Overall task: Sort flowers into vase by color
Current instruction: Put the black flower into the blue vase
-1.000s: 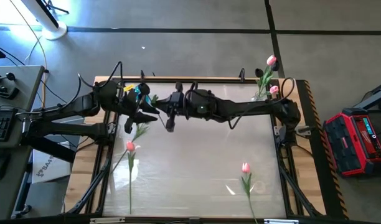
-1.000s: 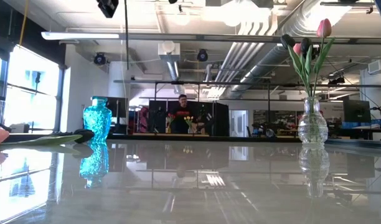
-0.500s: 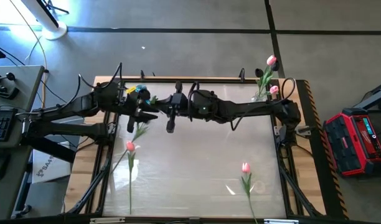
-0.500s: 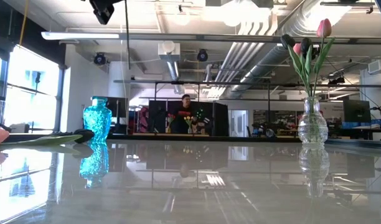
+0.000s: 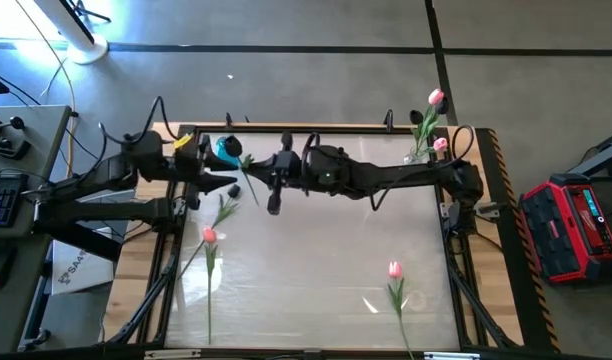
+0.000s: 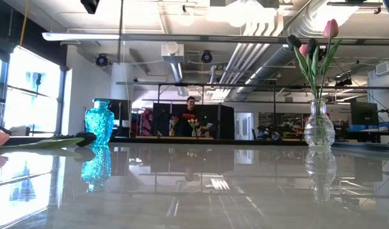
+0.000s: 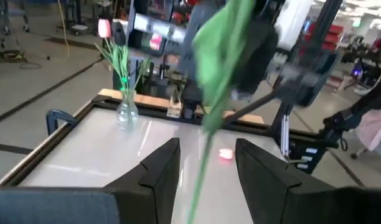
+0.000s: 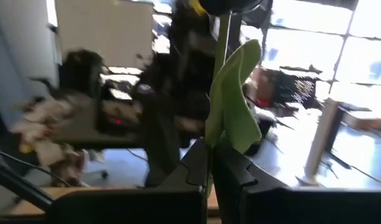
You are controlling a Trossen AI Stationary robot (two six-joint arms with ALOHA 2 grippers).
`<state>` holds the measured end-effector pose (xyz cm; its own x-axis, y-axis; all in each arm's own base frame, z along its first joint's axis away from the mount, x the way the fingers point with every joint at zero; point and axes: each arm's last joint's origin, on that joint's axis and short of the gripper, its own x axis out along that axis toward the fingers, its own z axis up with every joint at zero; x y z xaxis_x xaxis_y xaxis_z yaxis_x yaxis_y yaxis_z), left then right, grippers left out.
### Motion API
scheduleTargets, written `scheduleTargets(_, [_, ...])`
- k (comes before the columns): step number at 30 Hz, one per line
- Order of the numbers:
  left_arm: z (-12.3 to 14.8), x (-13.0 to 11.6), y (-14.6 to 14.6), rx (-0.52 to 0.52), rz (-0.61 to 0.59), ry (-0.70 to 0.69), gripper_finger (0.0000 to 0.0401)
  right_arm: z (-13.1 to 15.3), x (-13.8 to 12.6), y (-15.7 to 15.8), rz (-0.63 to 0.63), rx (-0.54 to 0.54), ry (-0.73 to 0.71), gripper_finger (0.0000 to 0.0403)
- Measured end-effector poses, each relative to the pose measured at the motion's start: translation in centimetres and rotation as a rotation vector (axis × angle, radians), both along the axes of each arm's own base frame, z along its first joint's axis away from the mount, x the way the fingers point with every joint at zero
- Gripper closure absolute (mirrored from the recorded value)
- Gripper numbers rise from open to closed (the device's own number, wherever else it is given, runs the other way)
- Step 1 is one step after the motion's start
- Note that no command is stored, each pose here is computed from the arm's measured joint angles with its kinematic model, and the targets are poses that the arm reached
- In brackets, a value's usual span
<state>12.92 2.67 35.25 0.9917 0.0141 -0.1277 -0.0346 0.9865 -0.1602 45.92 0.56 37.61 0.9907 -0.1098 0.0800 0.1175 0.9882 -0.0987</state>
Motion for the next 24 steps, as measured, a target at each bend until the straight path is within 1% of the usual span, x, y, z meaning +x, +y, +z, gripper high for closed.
scheduleTargets(3, [-0.2,0.5,0.1,-0.003,-0.01,0.015,0.0256,0.3,0.0,0.1,0.053,0.023,-0.026,0.0402])
scheduleTargets(6, [-0.1,1.3,0.1,-0.007,-0.083,-0.003,0.0256,0.2,0.0,-0.1,0.072,0.05,-0.022,0.0402])
scheduleTargets(9, [0.1,2.0,0.1,-0.004,-0.148,-0.039,0.0256,0.2,0.0,-0.1,0.072,0.051,-0.026,0.0402])
scheduleTargets(12, [0.1,2.5,0.2,-0.004,-0.159,-0.042,0.0256,0.2,0.0,-0.1,0.072,0.051,-0.025,0.0402])
scheduleTargets(15, [0.2,2.6,0.1,0.013,-0.199,-0.06,0.0256,0.2,0.0,-0.1,0.073,0.054,-0.022,0.0402])
scheduleTargets(17, [0.2,2.6,0.1,0.014,-0.2,-0.06,0.0259,0.2,0.0,-0.1,0.073,0.054,-0.021,0.0402])
scheduleTargets(20, [0.2,2.6,0.2,0.021,-0.191,-0.061,0.028,0.2,0.0,-0.1,0.073,0.059,-0.02,0.0402])
scheduleTargets(24, [0.2,2.6,0.2,0.056,-0.189,-0.065,0.0338,0.2,0.0,-0.1,0.076,0.076,-0.022,0.0402])
